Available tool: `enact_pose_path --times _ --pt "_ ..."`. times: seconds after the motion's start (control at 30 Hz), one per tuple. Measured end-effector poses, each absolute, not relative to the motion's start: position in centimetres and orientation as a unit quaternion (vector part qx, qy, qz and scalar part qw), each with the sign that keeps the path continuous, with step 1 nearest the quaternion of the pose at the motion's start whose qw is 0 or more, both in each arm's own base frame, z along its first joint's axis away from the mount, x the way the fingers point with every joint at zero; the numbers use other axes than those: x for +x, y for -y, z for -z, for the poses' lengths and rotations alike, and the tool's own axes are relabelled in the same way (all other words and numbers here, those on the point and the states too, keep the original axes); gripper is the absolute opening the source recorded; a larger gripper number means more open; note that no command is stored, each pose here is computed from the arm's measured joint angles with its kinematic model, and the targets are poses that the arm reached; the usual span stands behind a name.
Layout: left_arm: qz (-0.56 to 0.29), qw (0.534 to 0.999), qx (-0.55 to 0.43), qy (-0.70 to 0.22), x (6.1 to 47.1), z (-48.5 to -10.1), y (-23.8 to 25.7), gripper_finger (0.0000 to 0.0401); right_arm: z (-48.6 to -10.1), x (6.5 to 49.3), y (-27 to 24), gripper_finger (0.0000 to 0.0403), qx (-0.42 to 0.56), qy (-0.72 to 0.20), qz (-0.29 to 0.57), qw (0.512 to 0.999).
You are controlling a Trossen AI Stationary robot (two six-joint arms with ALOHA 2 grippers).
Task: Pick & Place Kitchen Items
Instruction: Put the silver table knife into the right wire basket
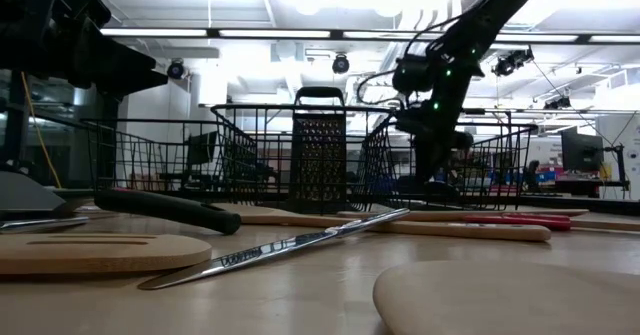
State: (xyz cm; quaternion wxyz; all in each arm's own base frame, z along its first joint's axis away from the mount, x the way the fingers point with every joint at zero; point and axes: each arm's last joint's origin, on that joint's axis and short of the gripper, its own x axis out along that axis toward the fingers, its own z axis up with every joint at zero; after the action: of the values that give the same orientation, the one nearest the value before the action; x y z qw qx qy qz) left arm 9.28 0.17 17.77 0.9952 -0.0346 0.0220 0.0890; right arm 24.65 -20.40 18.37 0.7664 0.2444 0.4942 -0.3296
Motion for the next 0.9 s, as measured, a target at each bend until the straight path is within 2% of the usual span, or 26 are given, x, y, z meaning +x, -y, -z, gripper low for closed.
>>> enact_pose_path --times 0.6,0.9 --pt "-0.089 0.995 -0.035 -0.022 9.3 -17.8 -0.2 0.0237 -26.0 22.0 18.0 0.0089 0.177 -0.411 0.322 0.834" --pt "-0.089 0.995 -0.035 -0.022 9.3 -17.8 -0.2 0.0237 -27.7 22.3 16.5 0.0089 0.125 -0.384 0.29 0.868"
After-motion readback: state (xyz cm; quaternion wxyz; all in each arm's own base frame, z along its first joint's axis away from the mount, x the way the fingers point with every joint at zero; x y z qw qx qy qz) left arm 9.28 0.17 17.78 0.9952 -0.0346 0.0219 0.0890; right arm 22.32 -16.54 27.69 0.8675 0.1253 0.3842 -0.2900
